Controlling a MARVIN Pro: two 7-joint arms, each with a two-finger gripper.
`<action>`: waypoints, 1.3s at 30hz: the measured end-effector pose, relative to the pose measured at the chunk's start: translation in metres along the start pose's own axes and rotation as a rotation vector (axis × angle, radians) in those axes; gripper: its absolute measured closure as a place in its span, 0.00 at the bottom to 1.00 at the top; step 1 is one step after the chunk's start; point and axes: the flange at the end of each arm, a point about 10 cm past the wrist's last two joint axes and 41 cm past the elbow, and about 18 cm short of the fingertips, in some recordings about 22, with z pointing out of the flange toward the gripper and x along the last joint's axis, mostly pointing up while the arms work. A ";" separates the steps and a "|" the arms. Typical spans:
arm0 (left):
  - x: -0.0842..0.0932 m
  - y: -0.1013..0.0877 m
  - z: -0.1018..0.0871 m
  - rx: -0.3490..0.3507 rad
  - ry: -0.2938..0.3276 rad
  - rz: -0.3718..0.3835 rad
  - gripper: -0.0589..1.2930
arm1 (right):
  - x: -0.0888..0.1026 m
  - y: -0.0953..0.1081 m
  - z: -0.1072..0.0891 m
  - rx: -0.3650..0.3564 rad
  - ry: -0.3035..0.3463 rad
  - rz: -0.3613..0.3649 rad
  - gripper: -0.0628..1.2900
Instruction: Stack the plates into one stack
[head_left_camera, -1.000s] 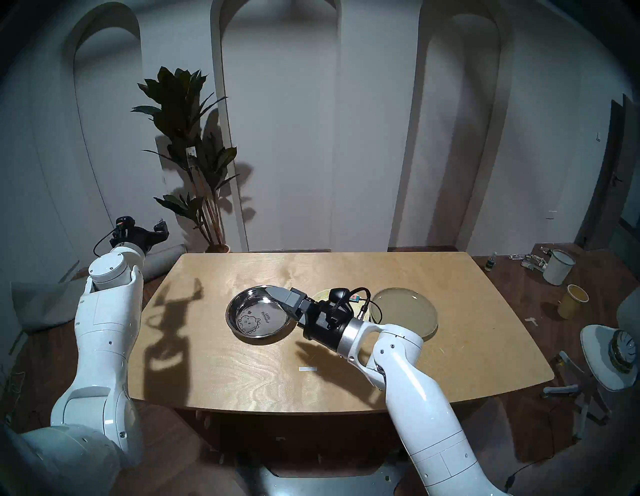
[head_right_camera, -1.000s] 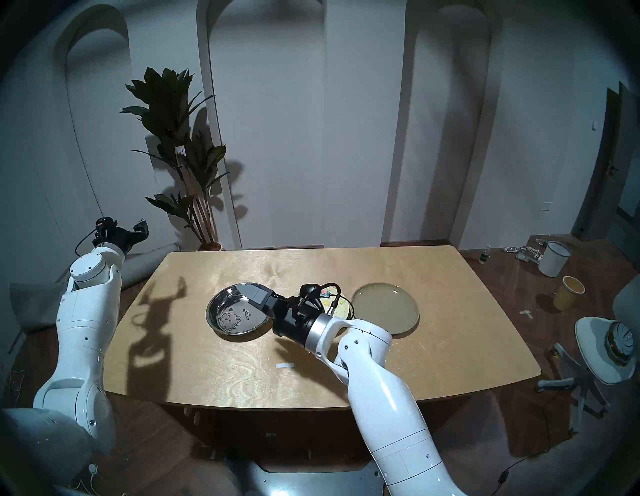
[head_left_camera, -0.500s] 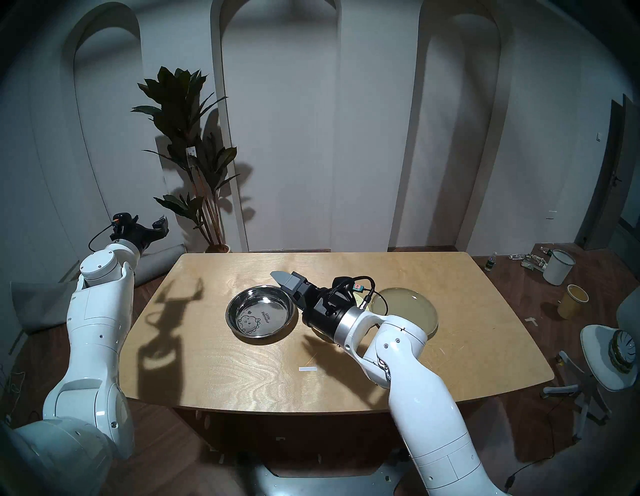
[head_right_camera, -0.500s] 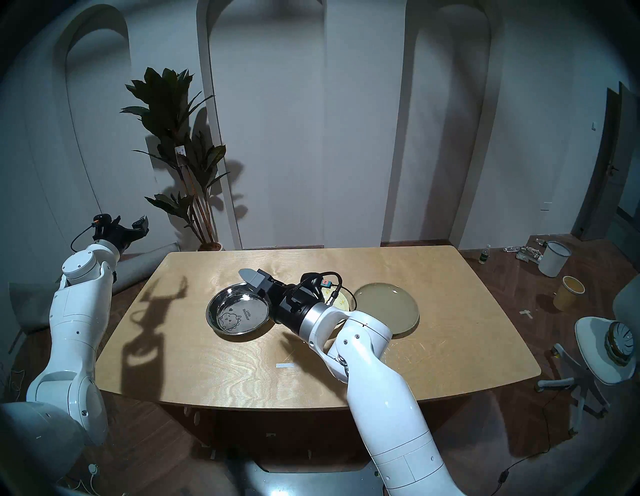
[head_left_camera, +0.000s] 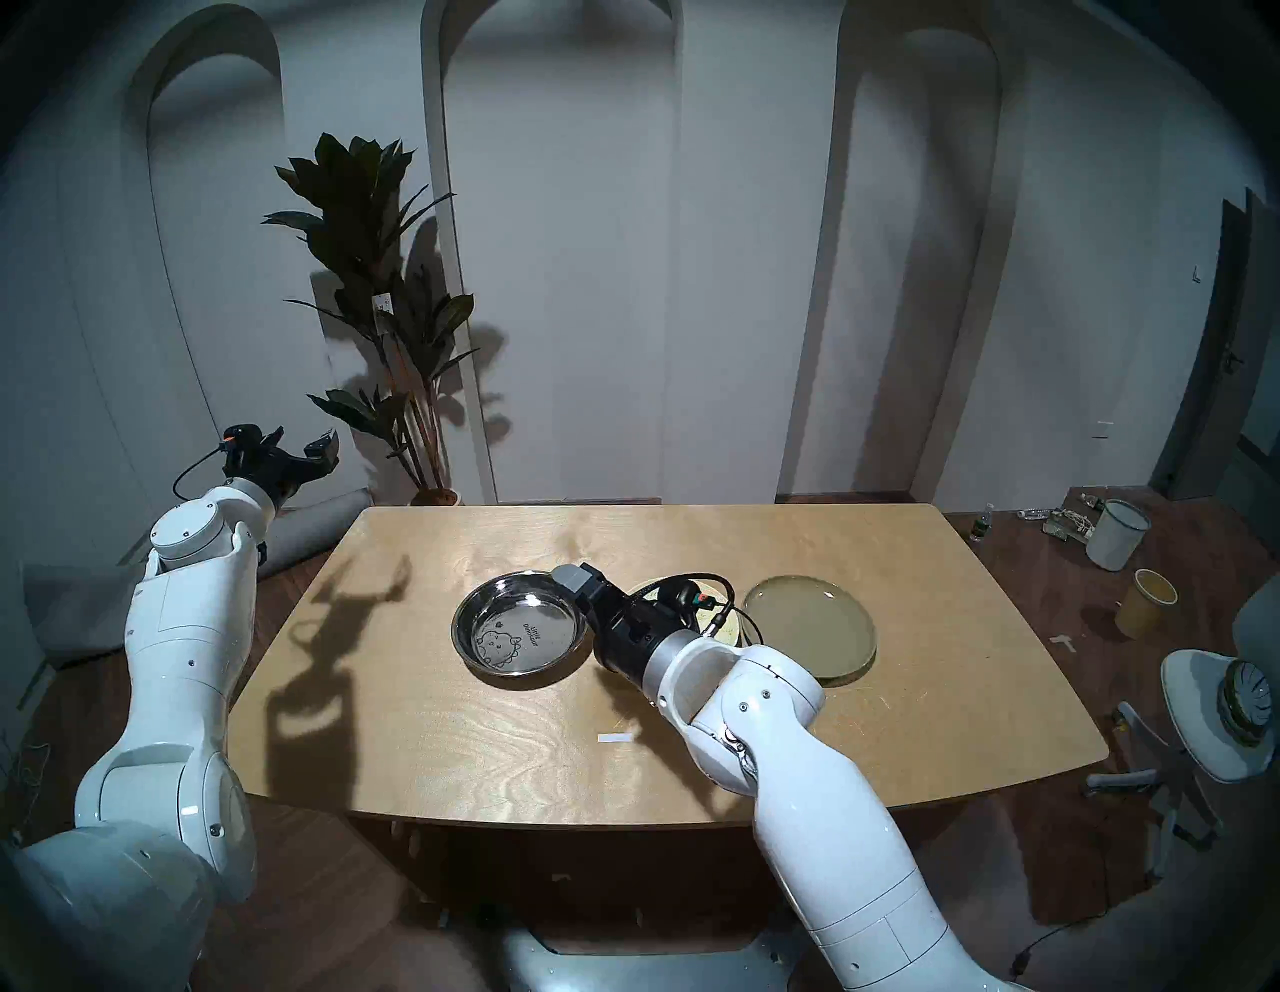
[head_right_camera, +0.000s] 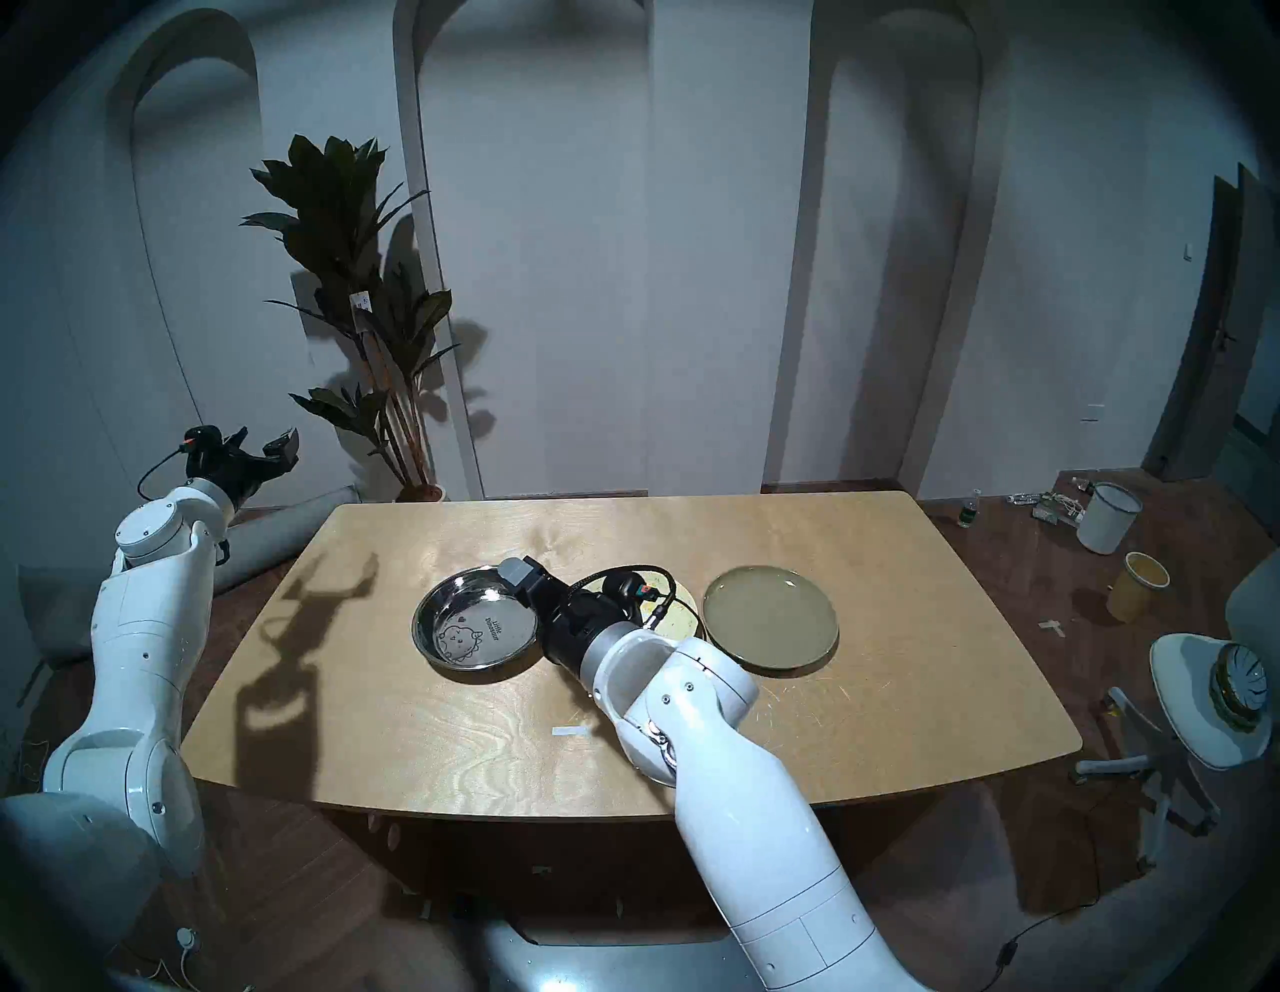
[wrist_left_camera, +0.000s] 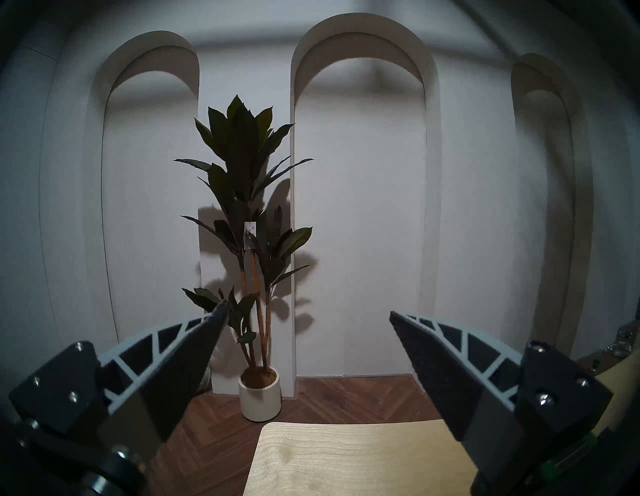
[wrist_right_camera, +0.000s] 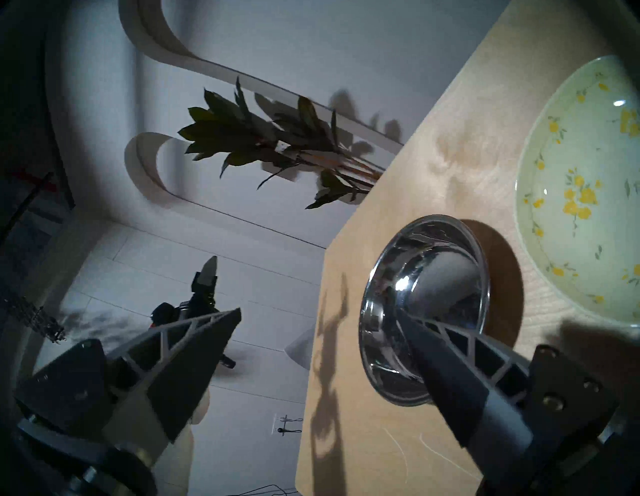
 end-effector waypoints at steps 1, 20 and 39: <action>-0.001 0.000 0.000 -0.005 -0.001 0.000 0.04 | -0.001 -0.001 0.001 -0.013 0.005 0.004 0.06; -0.005 -0.006 0.006 -0.083 0.022 0.003 0.04 | -0.016 -0.030 0.008 -0.200 0.085 0.281 0.06; -0.007 -0.011 0.012 -0.125 0.060 0.016 0.04 | -0.009 0.002 0.021 -0.393 0.146 0.537 0.05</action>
